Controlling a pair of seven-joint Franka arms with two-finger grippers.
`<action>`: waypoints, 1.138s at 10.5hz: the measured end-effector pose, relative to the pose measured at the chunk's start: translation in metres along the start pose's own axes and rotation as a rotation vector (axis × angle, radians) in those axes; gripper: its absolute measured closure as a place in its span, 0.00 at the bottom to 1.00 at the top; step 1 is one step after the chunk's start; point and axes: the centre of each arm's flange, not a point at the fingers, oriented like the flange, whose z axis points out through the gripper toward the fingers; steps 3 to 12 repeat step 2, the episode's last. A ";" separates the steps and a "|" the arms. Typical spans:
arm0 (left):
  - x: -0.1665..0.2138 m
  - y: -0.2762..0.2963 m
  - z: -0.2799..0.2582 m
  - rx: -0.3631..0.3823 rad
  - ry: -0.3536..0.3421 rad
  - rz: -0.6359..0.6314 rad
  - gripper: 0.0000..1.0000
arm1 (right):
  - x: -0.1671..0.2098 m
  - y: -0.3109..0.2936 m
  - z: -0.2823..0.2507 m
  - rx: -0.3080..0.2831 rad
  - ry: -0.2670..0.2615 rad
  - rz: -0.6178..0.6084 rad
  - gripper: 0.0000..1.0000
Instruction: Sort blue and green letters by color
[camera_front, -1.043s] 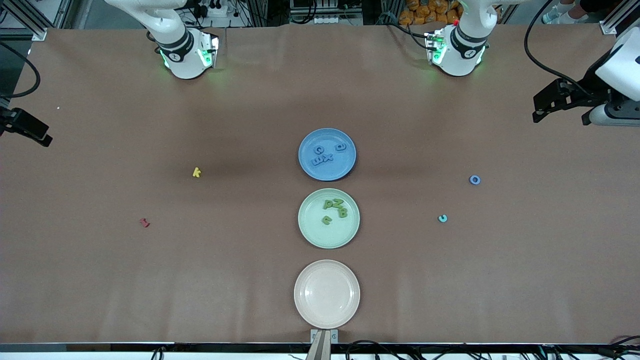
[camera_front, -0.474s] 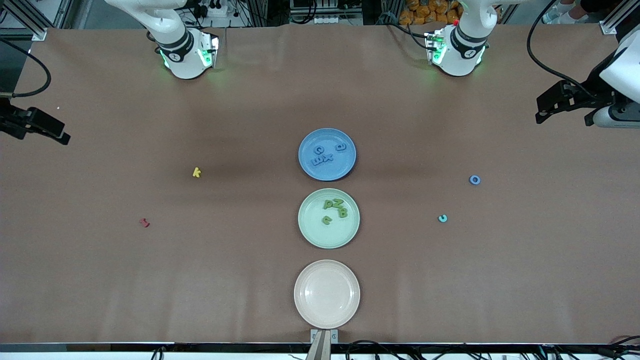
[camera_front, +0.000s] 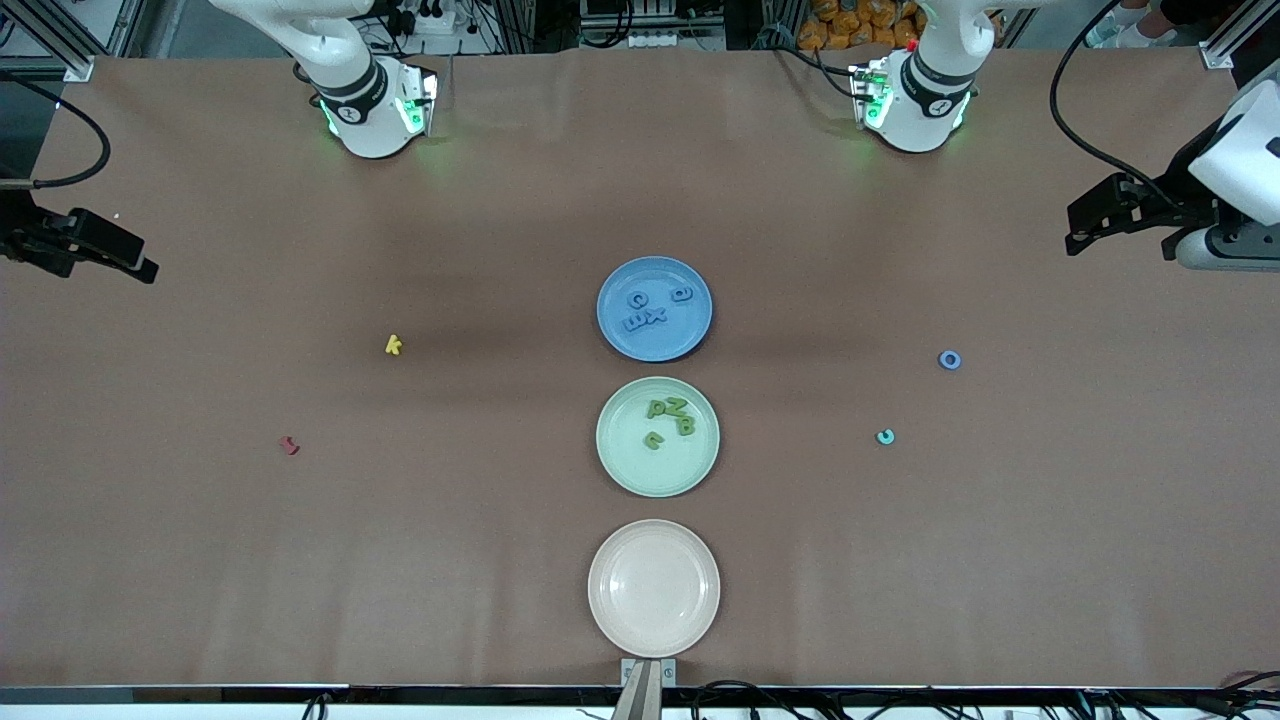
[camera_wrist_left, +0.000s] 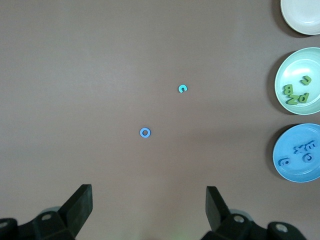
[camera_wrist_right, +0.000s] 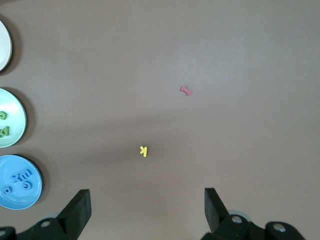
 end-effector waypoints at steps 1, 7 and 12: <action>0.000 0.000 0.001 0.000 -0.001 0.000 0.00 | 0.000 0.001 0.001 -0.004 -0.006 0.001 0.00; 0.000 0.000 0.000 0.000 0.000 0.000 0.00 | 0.000 0.002 0.003 -0.016 -0.012 0.002 0.00; 0.000 0.000 0.000 0.000 0.000 0.000 0.00 | 0.000 0.002 0.003 -0.016 -0.012 0.002 0.00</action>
